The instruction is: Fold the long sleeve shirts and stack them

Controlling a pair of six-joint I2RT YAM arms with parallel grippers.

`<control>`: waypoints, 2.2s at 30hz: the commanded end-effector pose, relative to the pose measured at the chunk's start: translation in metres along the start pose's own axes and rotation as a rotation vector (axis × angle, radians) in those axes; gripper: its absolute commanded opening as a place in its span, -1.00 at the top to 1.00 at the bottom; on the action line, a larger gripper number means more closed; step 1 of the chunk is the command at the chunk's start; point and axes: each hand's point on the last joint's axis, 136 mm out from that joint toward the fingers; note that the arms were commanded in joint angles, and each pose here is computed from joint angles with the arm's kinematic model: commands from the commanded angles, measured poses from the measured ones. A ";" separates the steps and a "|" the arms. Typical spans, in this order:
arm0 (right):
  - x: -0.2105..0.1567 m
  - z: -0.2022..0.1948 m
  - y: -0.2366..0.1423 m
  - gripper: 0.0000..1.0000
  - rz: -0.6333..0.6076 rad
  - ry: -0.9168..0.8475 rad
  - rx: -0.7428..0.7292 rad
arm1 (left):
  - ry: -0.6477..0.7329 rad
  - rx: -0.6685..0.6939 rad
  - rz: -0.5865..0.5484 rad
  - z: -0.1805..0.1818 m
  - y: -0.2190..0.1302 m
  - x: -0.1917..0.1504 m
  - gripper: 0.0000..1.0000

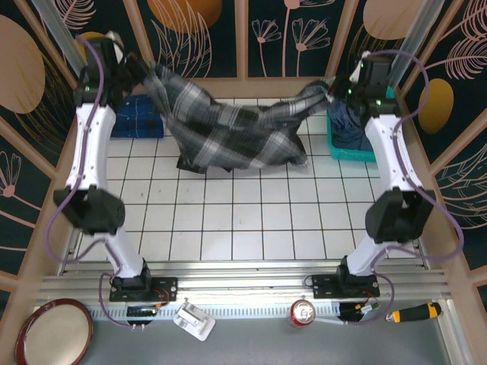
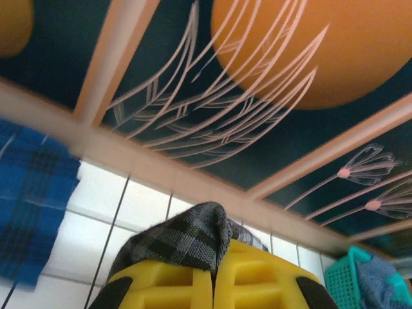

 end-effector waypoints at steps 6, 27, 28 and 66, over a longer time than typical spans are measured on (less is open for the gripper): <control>0.074 0.059 -0.098 1.00 -0.233 0.005 0.119 | 0.094 -0.092 -0.188 -0.052 -0.097 0.071 1.00; -0.267 -0.087 -0.130 -0.59 0.320 0.109 -0.051 | -0.070 0.621 0.315 0.170 -0.148 -0.283 -0.98; -0.270 -0.077 -0.121 -0.61 0.335 0.069 -0.046 | -0.067 0.610 0.327 0.169 -0.143 -0.285 -0.98; -0.358 -0.053 -0.050 -0.30 0.566 -0.251 -0.094 | 0.276 -0.152 0.407 -0.067 0.083 -0.203 1.00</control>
Point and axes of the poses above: each hand's point on the last joint's axis, 136 mm out from that joint toward the fingers, its own y axis out along the fingers, its own z axis along the line the jaws close on, x = y × z, and after that the axes turned 12 degrees about y, right-handed
